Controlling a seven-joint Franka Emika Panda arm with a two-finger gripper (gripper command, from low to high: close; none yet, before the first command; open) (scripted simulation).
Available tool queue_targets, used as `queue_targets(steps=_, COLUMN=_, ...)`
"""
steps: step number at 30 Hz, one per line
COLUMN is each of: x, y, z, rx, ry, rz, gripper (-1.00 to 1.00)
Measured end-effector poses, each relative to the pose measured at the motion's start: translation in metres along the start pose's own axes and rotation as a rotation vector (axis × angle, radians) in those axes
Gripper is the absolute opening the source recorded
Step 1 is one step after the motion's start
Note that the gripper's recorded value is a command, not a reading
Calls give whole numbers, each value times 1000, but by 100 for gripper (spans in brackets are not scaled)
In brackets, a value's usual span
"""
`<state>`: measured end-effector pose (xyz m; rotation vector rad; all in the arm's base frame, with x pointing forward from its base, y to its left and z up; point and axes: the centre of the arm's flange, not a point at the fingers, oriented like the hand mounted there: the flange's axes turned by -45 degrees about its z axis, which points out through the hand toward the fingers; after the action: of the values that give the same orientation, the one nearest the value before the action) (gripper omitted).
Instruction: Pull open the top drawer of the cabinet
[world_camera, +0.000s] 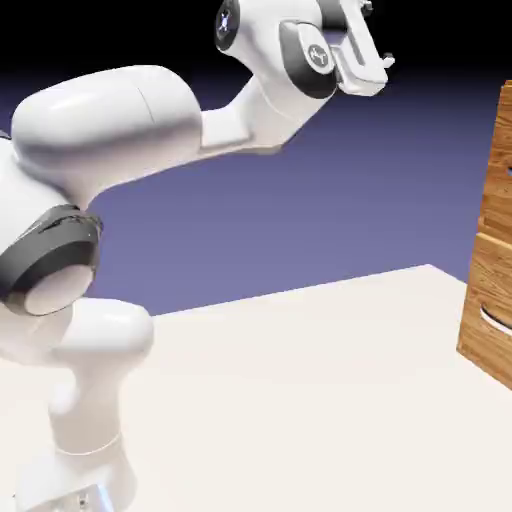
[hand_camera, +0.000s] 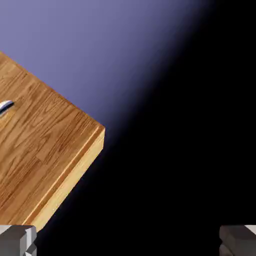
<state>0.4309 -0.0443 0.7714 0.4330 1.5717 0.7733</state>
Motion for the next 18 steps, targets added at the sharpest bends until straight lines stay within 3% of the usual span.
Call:
queue_targets(steps=9, x=-24, y=-52, z=55, rx=25, ry=-79, rz=-527, gripper=0)
queue_targets(steps=18, x=-6, y=-118, z=136, rx=122, ry=-87, rz=-1089, gripper=0)
